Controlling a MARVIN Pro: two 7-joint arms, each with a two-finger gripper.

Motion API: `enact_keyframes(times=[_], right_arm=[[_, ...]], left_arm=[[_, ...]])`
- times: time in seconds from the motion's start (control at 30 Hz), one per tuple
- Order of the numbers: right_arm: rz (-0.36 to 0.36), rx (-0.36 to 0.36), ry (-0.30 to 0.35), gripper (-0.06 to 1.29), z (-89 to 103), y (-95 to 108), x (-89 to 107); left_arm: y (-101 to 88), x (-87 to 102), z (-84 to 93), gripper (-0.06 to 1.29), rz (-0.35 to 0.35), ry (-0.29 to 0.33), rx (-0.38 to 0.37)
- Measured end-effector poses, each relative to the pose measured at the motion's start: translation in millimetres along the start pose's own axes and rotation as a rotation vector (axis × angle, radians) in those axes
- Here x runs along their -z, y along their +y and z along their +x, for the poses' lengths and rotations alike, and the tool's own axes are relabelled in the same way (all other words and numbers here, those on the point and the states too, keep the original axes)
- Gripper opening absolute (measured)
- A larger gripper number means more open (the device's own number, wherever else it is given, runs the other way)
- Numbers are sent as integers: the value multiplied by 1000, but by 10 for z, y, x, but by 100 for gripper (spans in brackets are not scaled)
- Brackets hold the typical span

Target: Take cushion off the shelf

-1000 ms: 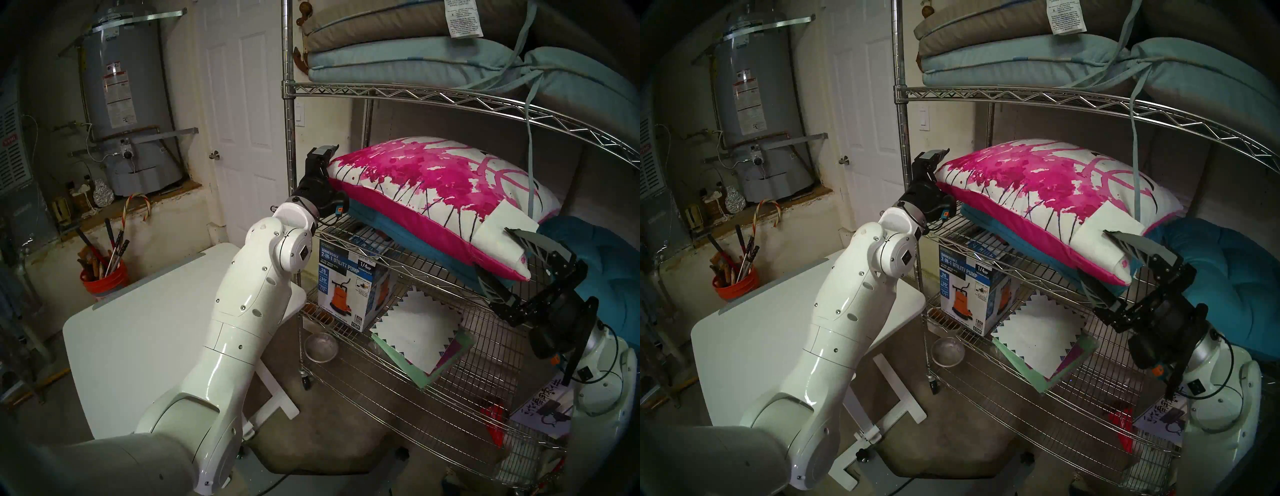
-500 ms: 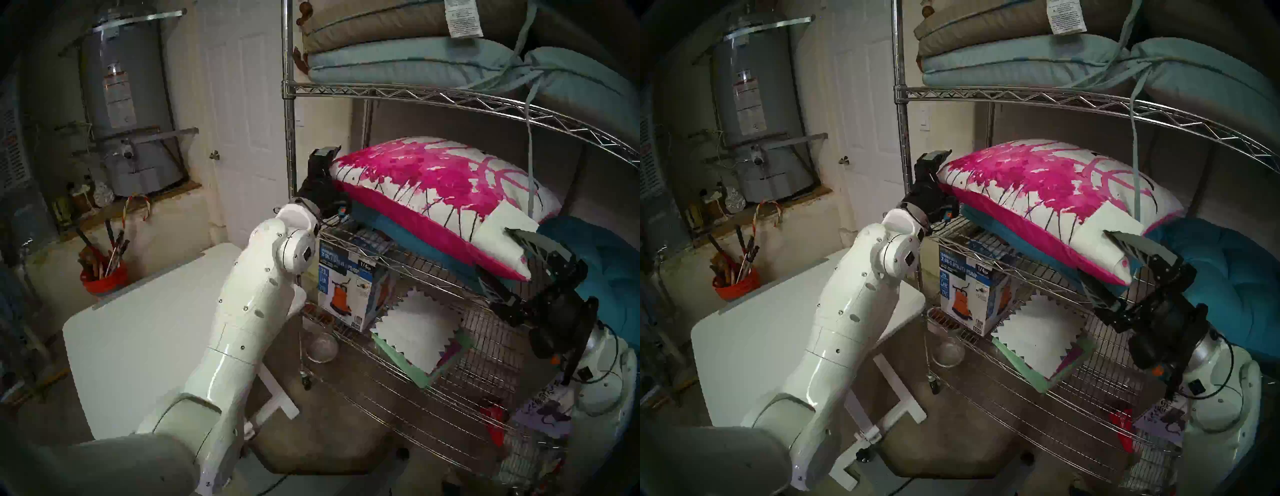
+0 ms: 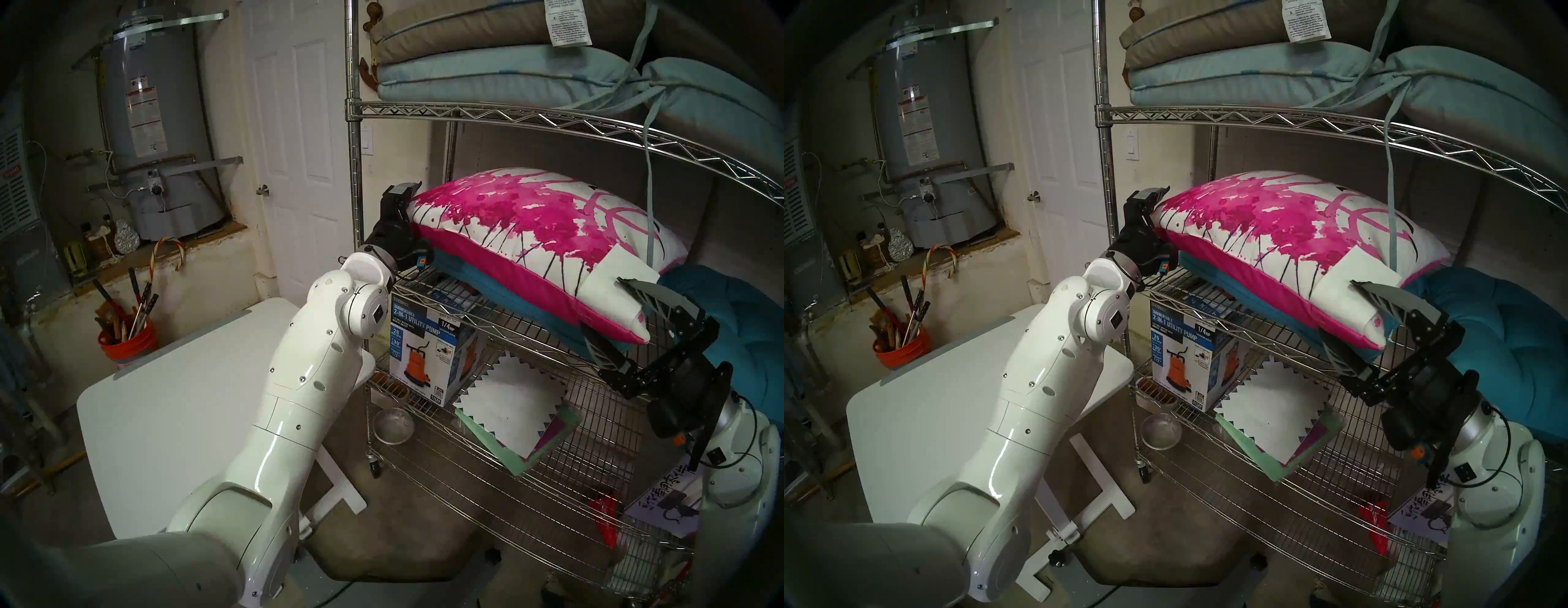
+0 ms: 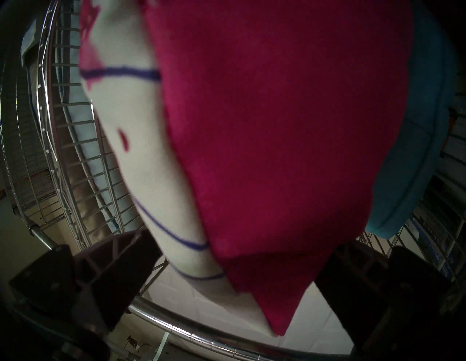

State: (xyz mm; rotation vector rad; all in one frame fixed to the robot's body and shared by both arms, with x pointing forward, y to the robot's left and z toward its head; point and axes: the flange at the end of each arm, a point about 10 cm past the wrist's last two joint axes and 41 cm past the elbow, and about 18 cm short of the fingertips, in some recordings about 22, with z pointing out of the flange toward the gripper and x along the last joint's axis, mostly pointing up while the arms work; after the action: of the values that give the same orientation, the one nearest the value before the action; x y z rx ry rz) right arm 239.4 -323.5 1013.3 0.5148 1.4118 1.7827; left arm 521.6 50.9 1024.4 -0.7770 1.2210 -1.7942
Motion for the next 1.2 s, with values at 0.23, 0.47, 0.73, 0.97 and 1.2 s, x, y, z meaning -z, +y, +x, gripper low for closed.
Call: enact_keyframes(times=[0.23, 0.47, 0.73, 0.97, 1.2], right_arm=[[-2, 1, 9, 122, -18, 0, -59], [-1, 3, 17, 122, -63, -20, -109], [12, -3, 19, 122, -185, -118, -150], [11, -6, 31, 122, -258, -180, -169], [2, -2, 47, 10, -276, -179, -168]], left_arm=[[8, 2, 2, 127, 0, 0, 2], [23, 6, 3, 127, 0, 0, 4], [56, 7, -2, 127, -5, 0, 9], [91, 10, 32, 105, 6, 32, 18], [100, 38, 28, 10, 38, 50, 29]])
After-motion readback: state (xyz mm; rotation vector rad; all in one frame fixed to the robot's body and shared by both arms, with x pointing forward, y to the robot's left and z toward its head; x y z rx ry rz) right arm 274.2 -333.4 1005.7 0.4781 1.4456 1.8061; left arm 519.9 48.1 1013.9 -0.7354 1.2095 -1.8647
